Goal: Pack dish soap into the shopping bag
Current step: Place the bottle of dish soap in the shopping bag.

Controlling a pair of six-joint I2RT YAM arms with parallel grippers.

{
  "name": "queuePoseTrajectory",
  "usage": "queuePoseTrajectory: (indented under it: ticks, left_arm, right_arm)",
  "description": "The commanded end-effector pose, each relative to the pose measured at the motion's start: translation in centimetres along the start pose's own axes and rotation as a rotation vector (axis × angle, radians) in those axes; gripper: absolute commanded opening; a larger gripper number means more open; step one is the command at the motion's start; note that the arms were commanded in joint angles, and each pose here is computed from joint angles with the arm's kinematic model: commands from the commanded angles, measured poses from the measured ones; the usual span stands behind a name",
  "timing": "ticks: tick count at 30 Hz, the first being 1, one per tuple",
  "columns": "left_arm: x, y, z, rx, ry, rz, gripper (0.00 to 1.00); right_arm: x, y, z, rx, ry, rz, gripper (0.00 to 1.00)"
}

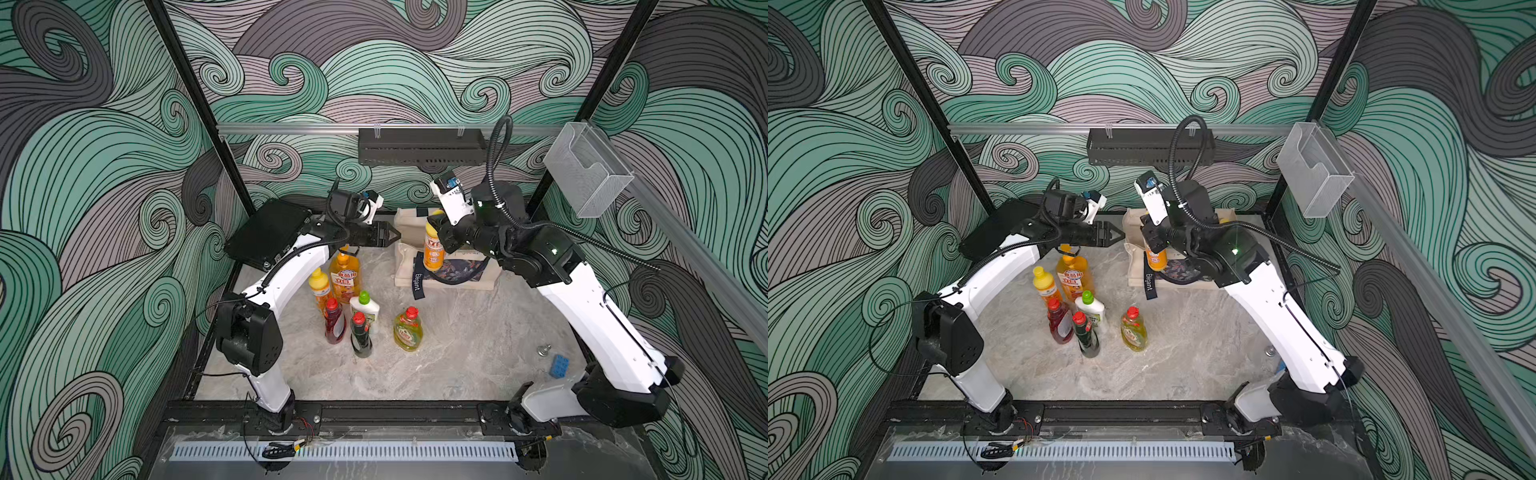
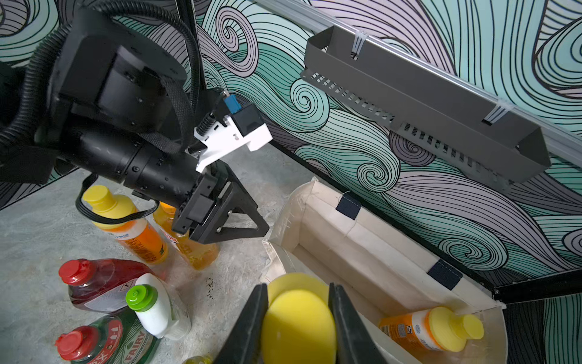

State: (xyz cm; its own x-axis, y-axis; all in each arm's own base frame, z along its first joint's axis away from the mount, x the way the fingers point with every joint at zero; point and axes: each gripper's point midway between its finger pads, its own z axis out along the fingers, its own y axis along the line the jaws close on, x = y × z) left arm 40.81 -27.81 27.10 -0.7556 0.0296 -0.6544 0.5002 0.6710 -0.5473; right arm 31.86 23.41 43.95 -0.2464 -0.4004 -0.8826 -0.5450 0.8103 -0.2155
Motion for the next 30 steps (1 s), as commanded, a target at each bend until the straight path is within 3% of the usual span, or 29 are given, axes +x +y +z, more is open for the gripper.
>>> queuePoseTrajectory:
  ticks: [1, 16, 30]
  left_arm:
    - [-0.6, -1.0, -1.1, -0.002, -0.021, 0.022, 0.62]
    - [-0.5, -0.8, -0.6, -0.002, -0.012, 0.015, 0.62]
    - [-0.5, -1.0, 0.0, 0.014, 0.005, 0.006, 0.62]
  right_arm:
    - [-3.8, -1.8, -2.0, 0.065, -0.128, 0.014, 0.0]
    - [-5.3, -5.2, -2.3, 0.143, -0.145, 0.031, 0.0]
    - [-3.1, -11.0, 0.1, 0.288, -0.091, 0.09, 0.0]
